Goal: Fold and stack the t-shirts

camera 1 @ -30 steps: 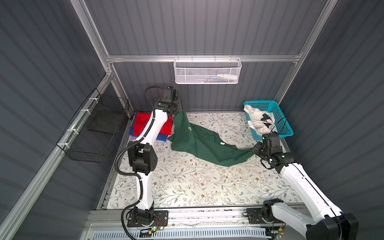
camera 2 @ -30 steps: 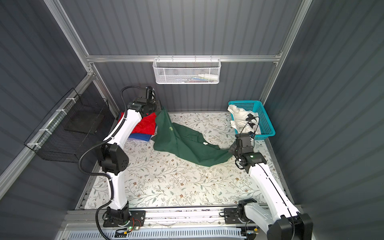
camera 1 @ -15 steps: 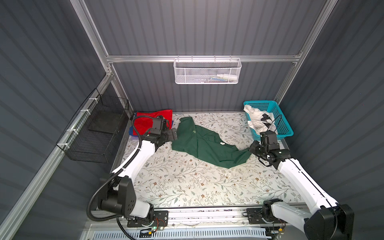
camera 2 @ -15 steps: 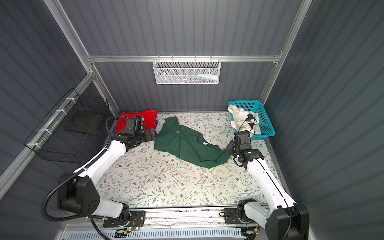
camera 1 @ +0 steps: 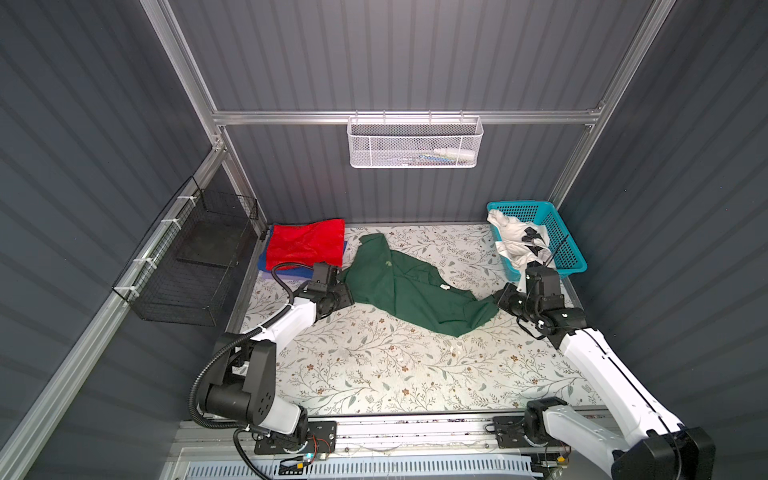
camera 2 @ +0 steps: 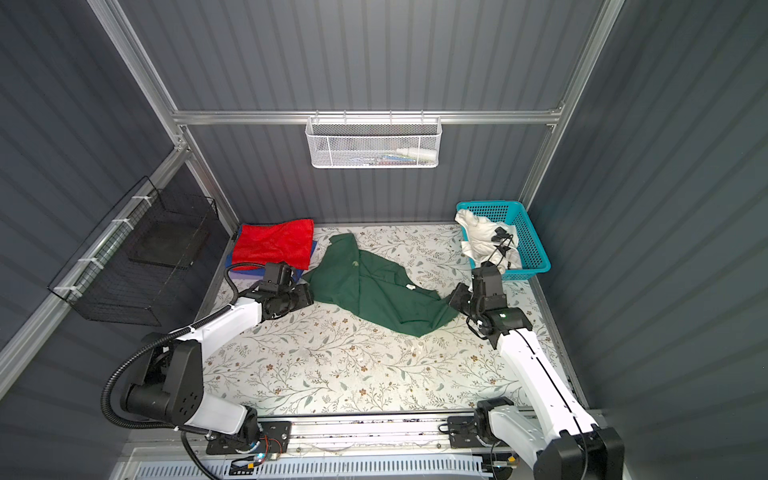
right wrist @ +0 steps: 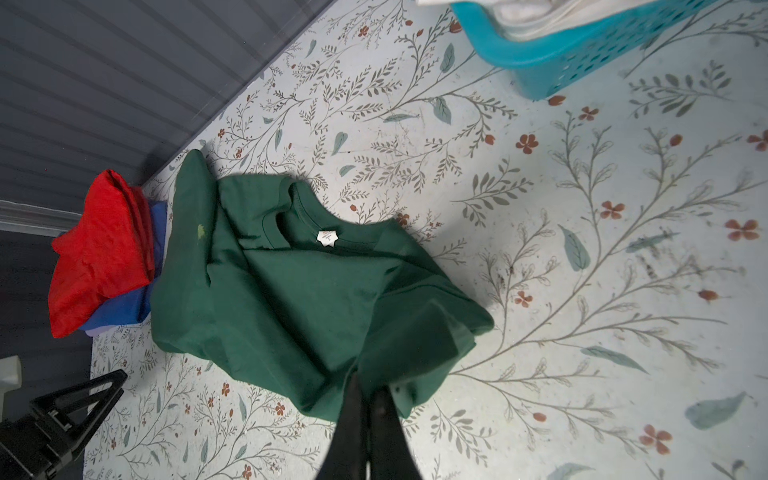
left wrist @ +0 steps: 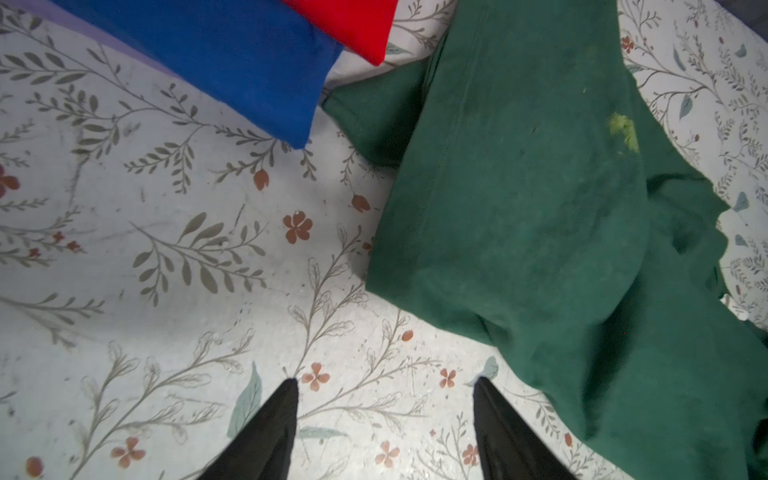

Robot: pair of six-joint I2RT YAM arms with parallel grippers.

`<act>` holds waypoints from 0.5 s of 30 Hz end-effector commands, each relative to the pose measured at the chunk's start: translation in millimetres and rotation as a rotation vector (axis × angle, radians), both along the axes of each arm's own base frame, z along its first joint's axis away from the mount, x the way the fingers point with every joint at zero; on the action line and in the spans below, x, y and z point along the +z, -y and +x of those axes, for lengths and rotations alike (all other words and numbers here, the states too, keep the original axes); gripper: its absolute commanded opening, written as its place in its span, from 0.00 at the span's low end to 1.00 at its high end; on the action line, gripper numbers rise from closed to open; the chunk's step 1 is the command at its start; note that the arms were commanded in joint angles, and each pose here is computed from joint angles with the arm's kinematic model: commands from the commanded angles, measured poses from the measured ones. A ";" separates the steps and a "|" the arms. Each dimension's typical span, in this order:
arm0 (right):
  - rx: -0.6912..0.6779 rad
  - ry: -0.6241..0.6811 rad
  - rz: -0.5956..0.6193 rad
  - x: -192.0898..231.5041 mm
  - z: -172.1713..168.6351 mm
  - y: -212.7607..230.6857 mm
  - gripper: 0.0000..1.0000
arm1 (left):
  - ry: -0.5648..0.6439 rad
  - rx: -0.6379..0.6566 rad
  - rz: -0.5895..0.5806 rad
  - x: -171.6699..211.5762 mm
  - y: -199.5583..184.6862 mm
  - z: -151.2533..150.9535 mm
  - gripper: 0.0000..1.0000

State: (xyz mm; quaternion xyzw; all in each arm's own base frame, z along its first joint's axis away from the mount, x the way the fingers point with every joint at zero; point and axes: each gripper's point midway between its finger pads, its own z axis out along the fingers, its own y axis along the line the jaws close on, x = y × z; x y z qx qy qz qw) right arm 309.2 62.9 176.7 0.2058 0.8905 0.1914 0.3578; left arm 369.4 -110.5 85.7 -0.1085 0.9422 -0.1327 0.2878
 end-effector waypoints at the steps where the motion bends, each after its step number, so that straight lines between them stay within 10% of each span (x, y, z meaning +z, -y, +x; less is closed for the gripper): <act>1: -0.001 -0.002 0.015 -3.8 -1.8 -0.8 0.00 | -0.006 -0.009 -0.049 -8.8 11.1 5.5 0.63; 15: 0.018 -0.058 -0.041 -10.7 26.4 -1.2 0.00 | -0.066 0.022 -0.095 -55.4 23.0 26.3 0.55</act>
